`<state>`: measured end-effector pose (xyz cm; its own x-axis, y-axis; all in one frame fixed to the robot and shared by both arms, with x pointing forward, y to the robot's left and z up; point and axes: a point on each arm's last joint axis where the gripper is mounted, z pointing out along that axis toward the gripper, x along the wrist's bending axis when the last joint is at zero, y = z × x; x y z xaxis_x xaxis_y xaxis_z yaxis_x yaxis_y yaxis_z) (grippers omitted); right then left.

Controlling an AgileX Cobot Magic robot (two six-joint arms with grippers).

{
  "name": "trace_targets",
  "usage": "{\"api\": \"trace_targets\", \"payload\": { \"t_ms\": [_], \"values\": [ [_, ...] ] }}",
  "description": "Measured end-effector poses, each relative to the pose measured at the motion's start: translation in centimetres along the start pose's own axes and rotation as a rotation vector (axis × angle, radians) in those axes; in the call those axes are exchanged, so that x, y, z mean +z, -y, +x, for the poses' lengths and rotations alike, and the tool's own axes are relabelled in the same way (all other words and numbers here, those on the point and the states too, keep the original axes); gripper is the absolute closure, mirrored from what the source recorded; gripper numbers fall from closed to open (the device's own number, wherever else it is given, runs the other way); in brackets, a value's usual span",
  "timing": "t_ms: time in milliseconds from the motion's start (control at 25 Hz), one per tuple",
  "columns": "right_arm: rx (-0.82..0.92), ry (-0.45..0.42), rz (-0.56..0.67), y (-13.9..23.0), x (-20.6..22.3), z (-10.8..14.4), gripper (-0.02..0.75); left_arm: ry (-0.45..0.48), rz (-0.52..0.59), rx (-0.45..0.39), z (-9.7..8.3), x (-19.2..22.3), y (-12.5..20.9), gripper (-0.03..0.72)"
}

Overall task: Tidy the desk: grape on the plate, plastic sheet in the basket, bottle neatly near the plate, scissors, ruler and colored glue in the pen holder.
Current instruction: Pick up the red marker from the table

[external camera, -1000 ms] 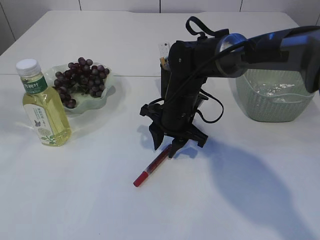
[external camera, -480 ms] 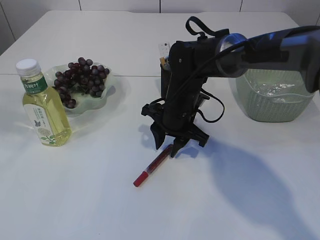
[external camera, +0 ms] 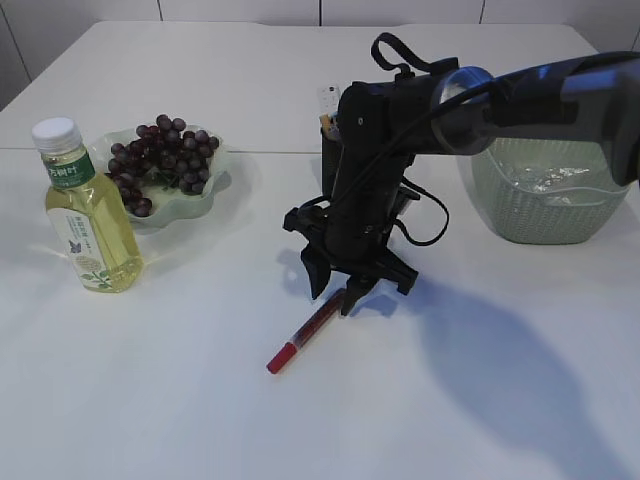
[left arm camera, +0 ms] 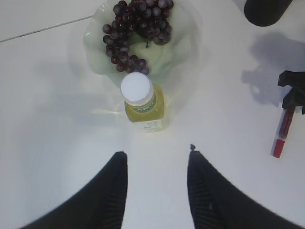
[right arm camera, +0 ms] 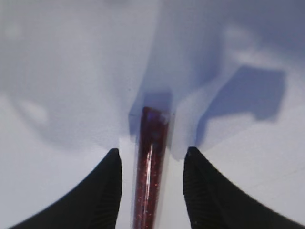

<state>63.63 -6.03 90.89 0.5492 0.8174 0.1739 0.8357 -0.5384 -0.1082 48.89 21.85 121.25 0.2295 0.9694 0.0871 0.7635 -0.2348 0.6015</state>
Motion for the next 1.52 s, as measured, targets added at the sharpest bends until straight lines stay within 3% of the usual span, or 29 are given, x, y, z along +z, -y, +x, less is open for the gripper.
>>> {"api": "trace_targets", "payload": {
  "t_ms": [1120, 1520],
  "values": [
    [0.031, 0.032, 0.051, 0.1, 1.3, -0.1, 0.415, -0.002, 0.000, 0.001, 0.0, 0.0, 0.0, 0.381],
    [-0.027, 0.075, 0.066, 0.1, 1.2, -0.2, 0.658, -0.002, 0.000, 0.001, 0.0, 0.0, 0.0, 0.381]
  ]
}}
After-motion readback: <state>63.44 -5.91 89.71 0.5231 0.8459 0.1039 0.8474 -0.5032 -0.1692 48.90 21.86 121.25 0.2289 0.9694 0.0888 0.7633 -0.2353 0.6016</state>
